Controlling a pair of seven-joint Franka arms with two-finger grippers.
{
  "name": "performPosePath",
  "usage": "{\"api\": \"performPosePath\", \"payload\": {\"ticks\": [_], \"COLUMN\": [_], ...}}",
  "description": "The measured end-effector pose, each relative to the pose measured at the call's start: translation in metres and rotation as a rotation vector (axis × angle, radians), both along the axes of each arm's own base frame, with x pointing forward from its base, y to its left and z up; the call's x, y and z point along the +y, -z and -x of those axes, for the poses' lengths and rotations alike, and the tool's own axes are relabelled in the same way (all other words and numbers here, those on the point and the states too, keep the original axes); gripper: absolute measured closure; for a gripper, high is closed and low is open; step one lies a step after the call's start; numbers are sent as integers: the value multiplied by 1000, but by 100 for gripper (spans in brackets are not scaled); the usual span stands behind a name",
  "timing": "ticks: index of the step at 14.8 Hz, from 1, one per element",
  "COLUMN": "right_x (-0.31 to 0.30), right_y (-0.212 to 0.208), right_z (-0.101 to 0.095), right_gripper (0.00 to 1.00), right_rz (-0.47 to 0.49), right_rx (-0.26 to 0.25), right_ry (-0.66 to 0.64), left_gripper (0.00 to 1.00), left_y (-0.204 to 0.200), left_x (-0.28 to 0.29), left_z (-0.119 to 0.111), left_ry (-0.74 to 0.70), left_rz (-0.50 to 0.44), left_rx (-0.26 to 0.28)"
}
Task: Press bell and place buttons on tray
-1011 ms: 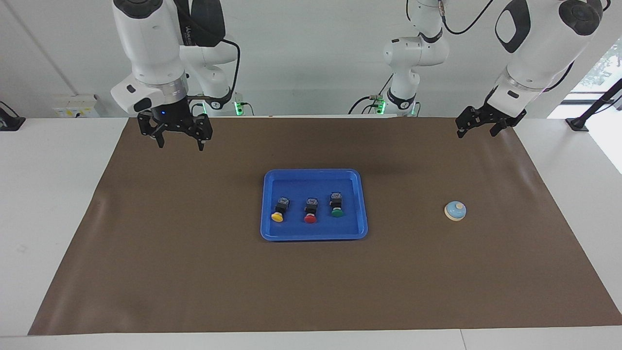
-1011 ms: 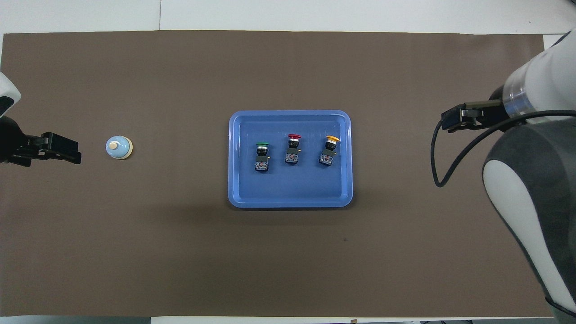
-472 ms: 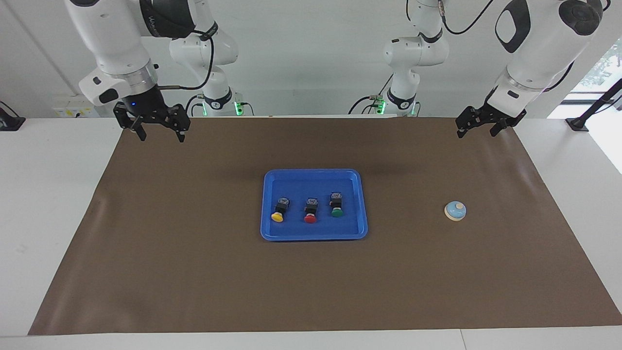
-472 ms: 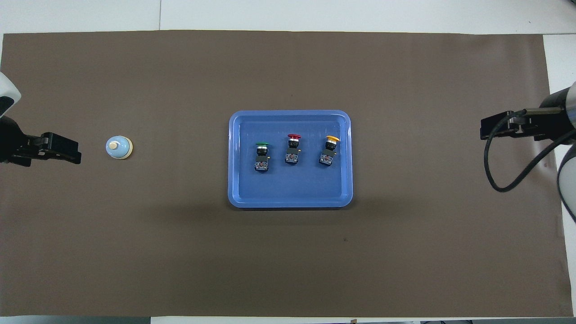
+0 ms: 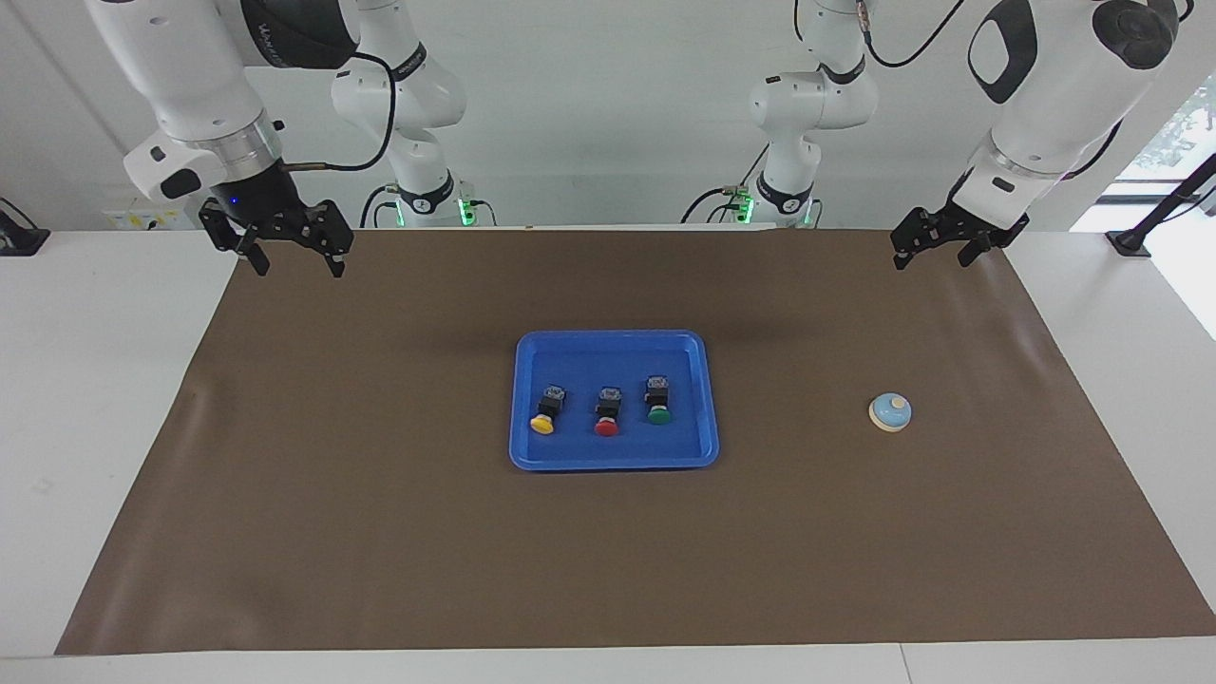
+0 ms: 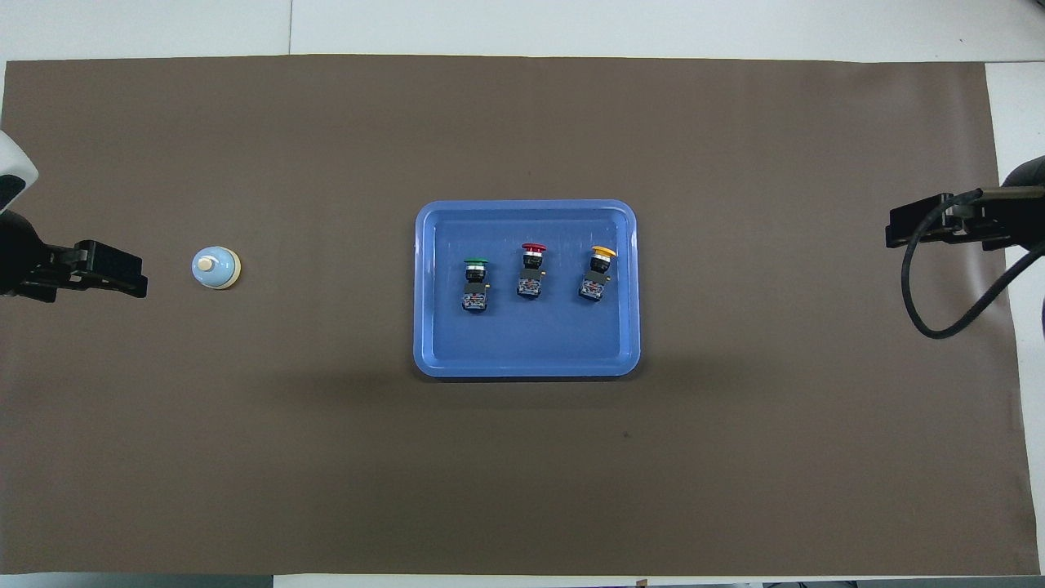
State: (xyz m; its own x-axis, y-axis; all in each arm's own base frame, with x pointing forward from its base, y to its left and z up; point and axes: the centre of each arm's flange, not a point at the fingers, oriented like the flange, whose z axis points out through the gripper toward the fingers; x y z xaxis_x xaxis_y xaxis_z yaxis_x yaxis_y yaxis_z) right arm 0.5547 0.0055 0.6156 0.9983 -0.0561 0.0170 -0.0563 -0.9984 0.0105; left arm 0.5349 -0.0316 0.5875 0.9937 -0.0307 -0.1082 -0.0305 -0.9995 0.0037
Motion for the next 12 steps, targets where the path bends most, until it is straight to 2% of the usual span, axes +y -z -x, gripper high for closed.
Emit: {"api": "performPosePath", "payload": {"ticks": [4,8,9,12], "right_x": [0,0,1,2], "right_y": [1,2,2,2], "right_z": [0,2,2,2], "right_gripper": [0,0,0,0], "right_rz": [0,0,0,0], "right_rx": [6,19,20,21], "right_ry": [0,0,-1,-4], "left_gripper": [0,40,56,89], "left_y": [-1,-3,2,35], "left_x": [0,28,43,74], "left_z": [-1,-13,-15,-23], "left_ry": [-2,-73,-100,-156], "left_rz": [0,2,1,-2], "left_rx": [-7,-100,-112,-167]}}
